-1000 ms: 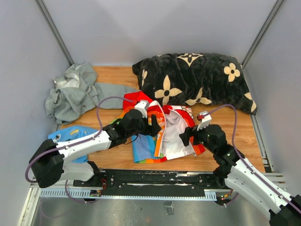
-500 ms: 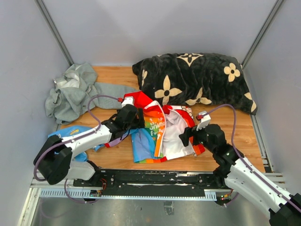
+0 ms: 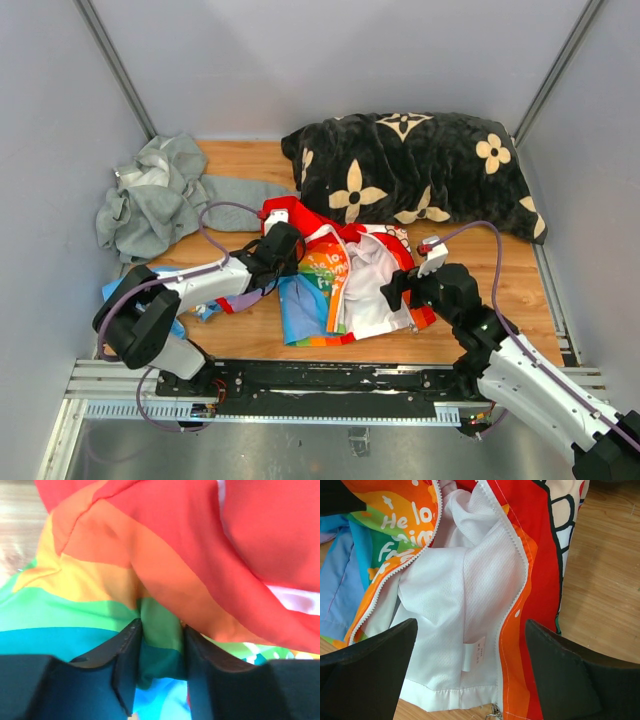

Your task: Zip up the jacket

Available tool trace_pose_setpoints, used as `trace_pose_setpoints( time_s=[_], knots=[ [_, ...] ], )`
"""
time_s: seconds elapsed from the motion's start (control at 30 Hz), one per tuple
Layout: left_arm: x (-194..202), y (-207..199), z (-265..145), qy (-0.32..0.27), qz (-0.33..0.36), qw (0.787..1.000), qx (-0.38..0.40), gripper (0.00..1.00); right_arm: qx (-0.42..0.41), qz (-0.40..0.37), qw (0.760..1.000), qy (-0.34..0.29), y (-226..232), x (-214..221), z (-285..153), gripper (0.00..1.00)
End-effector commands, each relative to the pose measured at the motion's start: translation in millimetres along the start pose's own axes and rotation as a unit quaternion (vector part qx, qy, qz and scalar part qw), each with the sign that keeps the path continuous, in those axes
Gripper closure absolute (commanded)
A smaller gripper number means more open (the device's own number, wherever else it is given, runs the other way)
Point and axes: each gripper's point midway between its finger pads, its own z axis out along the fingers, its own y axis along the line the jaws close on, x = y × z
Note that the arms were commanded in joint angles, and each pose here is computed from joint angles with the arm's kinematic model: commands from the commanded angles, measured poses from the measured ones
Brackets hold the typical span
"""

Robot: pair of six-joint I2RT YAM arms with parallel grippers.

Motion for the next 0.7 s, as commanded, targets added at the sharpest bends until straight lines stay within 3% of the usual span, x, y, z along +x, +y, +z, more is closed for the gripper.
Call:
trace_pose_setpoints(
  time_s=[0.0,0.1,0.33,0.47,0.67],
  knots=[
    [-28.1,24.2,-18.2,-0.048,-0.002,0.998,-0.047,0.66,-0.011,0.0,1.0,-0.017,7.3,-13.4,-2.4,0.1],
    [-32.7,44.1,-31.2,-0.063,-0.01,0.995,-0.075,0.77,-0.011,-0.001,1.0,-0.015,7.4,-12.8,-2.0,0.1],
    [-15.4,86.4,-42.4,-0.065,-0.033,0.989,-0.128,0.75,-0.007,-0.009,1.0,-0.008,6.0,-12.5,-0.1,0.1],
    [-4.4,89.0,-38.5,-0.052,-0.034,0.991,-0.121,0.59,-0.001,-0.016,1.0,0.001,5.1,-16.3,0.8,0.1],
    [-31.6,59.1,-54.9,-0.073,-0.041,0.995,-0.045,0.31,-0.001,-0.032,0.999,0.03,9.2,-28.9,3.5,0.1]
  ],
)
